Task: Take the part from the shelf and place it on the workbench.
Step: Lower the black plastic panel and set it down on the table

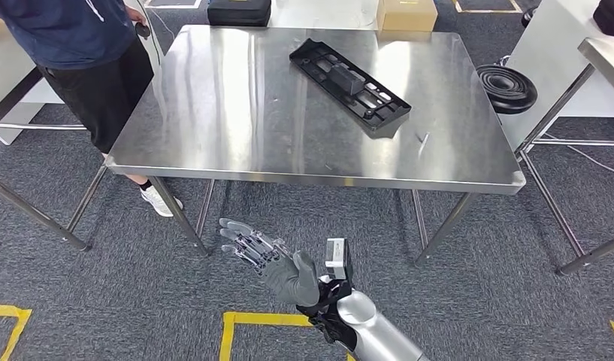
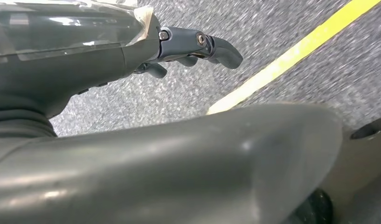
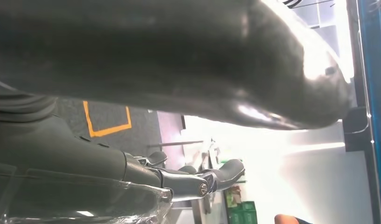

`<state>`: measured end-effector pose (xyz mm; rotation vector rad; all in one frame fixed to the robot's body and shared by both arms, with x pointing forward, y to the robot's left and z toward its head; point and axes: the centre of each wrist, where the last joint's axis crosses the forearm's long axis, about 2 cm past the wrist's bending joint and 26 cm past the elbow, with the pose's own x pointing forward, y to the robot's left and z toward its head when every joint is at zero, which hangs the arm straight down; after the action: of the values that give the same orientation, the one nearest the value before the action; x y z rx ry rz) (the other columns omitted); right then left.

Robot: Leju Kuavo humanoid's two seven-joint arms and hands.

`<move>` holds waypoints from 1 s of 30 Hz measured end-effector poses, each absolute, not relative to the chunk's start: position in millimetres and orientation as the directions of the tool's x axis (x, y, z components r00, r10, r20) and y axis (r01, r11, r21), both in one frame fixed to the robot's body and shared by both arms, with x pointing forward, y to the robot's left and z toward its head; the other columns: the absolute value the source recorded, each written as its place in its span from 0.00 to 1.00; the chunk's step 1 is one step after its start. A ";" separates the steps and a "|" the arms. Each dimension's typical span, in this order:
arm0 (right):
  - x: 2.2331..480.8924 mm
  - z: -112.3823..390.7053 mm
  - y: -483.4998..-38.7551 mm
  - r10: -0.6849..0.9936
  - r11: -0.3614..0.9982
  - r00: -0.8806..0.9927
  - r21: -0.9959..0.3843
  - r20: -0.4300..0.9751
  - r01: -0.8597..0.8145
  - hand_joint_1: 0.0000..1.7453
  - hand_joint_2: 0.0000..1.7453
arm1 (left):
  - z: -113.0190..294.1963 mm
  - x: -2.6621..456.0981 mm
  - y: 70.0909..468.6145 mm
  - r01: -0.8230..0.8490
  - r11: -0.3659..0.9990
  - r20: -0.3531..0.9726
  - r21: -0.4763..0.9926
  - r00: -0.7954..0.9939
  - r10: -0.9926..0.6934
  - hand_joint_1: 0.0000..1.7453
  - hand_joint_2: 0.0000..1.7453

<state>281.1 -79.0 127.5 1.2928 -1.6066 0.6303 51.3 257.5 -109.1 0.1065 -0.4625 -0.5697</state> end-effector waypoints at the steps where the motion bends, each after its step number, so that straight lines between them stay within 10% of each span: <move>1: 281.0 127.0 -79.0 -0.449 0.310 0.007 0.163 0.894 -0.937 0.00 0.00 | -109.1 51.3 257.6 0.495 0.840 0.392 0.223 0.743 -0.543 0.00 0.00; 10: 283.6 121.7 -81.1 -0.388 0.363 -0.021 0.132 0.921 -0.922 0.00 0.00 | -108.9 52.7 257.1 0.495 0.839 0.391 0.225 0.743 -0.544 0.00 0.00; 17: 261.1 14.9 -129.3 0.201 0.471 0.108 0.001 0.974 -0.882 0.00 0.00 | -108.8 52.5 255.1 0.511 0.828 0.383 0.230 0.735 -0.560 0.00 0.00; 23: 196.0 -55.9 -188.1 0.704 0.529 0.377 -0.090 0.602 -0.844 0.00 0.00 | -108.5 53.0 252.9 0.537 0.811 0.376 0.232 0.720 -0.583 0.00 0.00; 30: 114.2 -96.4 -246.7 0.803 0.596 0.587 -0.143 0.102 -0.790 0.00 0.00 | -109.1 50.8 256.1 0.566 0.789 0.378 0.238 0.694 -0.612 0.00 0.00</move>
<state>114.2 -246.7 -96.4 -0.0854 -0.1615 0.9298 50.8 256.1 -109.1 0.1063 -0.4599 -0.6590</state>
